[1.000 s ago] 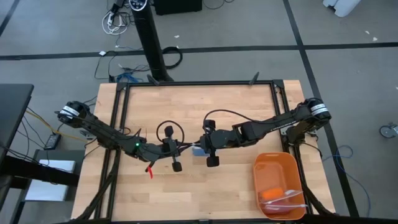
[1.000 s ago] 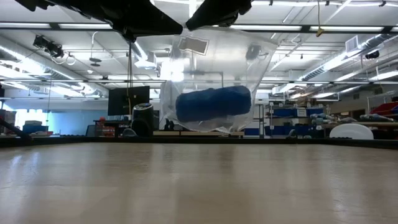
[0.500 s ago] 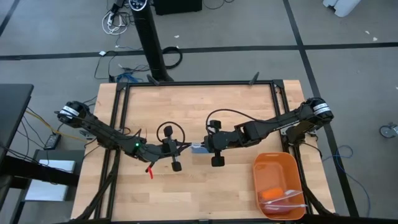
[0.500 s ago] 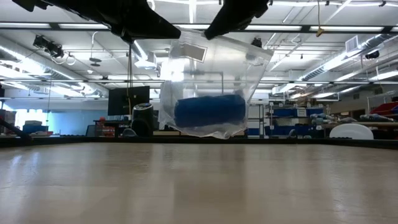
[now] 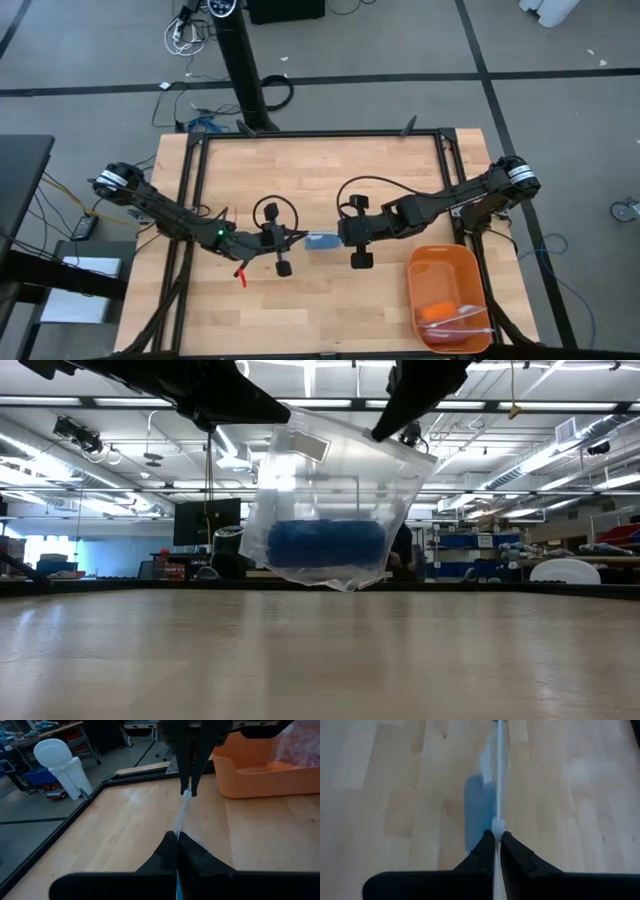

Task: Roll bandage
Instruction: Close the transparent zip lock bag

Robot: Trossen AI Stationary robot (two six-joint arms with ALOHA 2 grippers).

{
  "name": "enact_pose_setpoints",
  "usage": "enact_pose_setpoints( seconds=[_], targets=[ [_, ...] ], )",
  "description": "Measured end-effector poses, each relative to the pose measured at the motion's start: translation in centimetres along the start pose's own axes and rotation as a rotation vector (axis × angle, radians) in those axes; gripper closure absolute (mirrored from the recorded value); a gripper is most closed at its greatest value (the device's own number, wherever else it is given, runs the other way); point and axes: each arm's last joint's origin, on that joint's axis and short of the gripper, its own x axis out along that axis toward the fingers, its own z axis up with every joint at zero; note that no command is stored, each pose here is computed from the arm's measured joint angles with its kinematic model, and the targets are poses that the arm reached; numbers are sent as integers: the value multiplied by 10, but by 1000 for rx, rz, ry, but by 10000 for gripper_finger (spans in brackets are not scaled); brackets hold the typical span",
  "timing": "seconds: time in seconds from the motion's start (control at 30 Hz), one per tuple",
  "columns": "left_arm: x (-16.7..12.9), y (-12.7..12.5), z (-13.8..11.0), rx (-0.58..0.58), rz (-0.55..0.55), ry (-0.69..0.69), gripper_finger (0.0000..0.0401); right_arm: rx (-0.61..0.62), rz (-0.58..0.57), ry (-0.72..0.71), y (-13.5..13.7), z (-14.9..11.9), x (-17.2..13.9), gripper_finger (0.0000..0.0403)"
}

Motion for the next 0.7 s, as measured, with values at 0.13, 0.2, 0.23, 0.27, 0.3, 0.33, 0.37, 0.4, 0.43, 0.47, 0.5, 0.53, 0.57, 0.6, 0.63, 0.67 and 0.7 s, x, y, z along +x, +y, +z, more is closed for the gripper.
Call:
enact_pose_setpoints(
  seconds=[0.13,0.2,0.23,0.27,0.3,0.33,0.37,0.4,0.43,0.47,0.5,0.53,0.57,0.6,0.63,0.67,0.7],
  targets=[
    [0,0,0,-3,6,0,400,9,-5,38,0,-5,-2,390],
    [0,0,0,-2,6,1,400,12,-7,56,1,-6,-2,394],
    [0,0,0,-1,5,3,400,15,-8,66,0,-7,-3,397],
    [0,0,0,0,5,3,400,19,-9,75,0,-8,-3,399],
    [0,0,0,-1,4,2,400,21,-12,89,0,-10,-3,401],
    [0,0,0,-1,4,2,400,20,-14,103,0,-11,-3,401],
    [0,0,0,-1,4,3,400,23,-16,109,0,-12,-3,401],
    [0,0,0,-1,3,3,400,25,-16,111,1,-12,-3,399],
    [0,0,0,-1,2,3,400,29,-17,116,1,-13,-4,397],
    [0,0,0,0,1,3,399,35,-18,121,1,-13,-4,396],
    [0,0,0,-1,0,3,399,47,-18,121,1,-13,-4,394],
    [0,0,0,-1,-1,3,399,61,-18,119,1,-13,-4,391],
    [0,0,0,0,-1,4,399,77,-18,116,1,-13,-5,388],
    [0,0,-1,1,-2,5,399,95,-19,112,1,-13,-6,384],
    [0,0,-1,1,-2,5,399,108,-18,107,1,-12,-8,379],
    [0,0,-1,1,-2,5,399,116,-17,107,1,-13,-9,373],
    [0,0,-1,2,-3,6,399,122,-18,105,1,-13,-10,367]
  ],
)
